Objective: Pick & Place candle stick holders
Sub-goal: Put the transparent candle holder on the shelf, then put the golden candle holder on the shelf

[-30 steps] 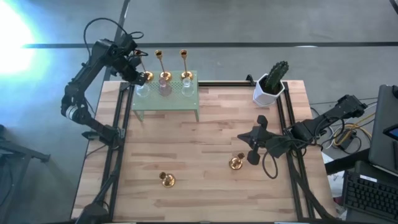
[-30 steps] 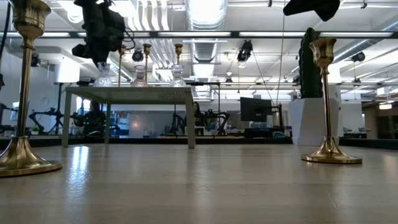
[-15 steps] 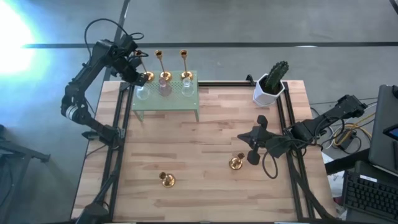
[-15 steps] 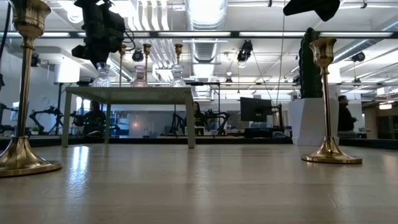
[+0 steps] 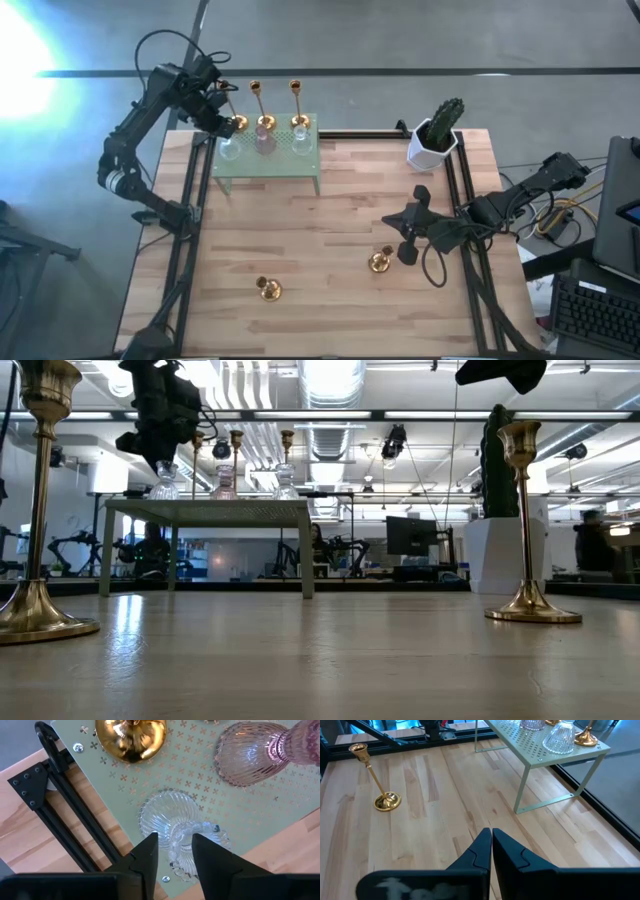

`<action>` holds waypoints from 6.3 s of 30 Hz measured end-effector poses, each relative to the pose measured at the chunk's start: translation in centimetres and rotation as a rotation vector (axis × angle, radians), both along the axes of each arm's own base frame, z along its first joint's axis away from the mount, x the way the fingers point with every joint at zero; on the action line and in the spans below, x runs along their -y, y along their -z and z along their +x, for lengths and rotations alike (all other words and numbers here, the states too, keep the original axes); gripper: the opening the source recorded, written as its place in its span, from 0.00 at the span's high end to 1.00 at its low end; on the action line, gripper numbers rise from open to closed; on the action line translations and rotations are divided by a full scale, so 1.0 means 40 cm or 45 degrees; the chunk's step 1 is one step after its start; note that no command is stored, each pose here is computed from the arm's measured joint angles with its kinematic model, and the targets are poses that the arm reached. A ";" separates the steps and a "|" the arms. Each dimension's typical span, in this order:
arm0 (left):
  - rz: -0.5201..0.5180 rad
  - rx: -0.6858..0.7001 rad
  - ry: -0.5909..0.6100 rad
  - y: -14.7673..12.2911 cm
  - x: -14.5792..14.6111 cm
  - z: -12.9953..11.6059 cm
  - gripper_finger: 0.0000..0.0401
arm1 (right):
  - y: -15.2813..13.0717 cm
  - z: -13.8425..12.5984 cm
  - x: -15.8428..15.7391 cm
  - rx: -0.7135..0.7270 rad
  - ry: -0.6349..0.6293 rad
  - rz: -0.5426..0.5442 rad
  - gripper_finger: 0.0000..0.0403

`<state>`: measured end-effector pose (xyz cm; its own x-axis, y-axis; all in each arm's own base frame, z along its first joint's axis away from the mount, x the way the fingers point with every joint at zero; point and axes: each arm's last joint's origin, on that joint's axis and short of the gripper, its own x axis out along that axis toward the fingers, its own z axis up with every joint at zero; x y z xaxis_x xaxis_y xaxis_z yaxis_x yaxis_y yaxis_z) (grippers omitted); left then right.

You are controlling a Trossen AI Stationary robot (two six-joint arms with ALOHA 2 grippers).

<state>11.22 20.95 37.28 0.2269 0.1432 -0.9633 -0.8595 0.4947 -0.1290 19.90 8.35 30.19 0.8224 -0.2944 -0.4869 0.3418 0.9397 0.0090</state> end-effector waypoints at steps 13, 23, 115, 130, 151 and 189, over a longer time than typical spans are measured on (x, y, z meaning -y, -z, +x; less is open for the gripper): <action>0.097 0.009 -0.002 -0.043 0.025 -0.017 0.63 | 0.000 0.000 0.000 0.000 0.000 0.000 0.98; 0.351 0.138 -0.002 -0.204 0.095 -0.053 0.63 | 0.000 0.000 0.000 0.001 -0.002 0.004 0.98; 1.129 1.265 0.942 0.212 0.523 -0.213 0.64 | 0.340 -0.008 -0.342 -0.045 0.399 0.288 0.96; 1.226 1.351 0.822 0.256 0.449 -0.184 0.64 | 0.384 0.054 -0.279 -0.046 0.536 0.105 0.68; 1.192 1.455 0.847 0.269 0.397 -0.126 0.64 | 0.345 0.029 -0.275 -0.121 0.559 0.248 0.65; 0.984 1.507 1.082 0.256 0.404 0.019 0.64 | 0.362 0.060 -0.187 -0.004 0.652 0.033 0.95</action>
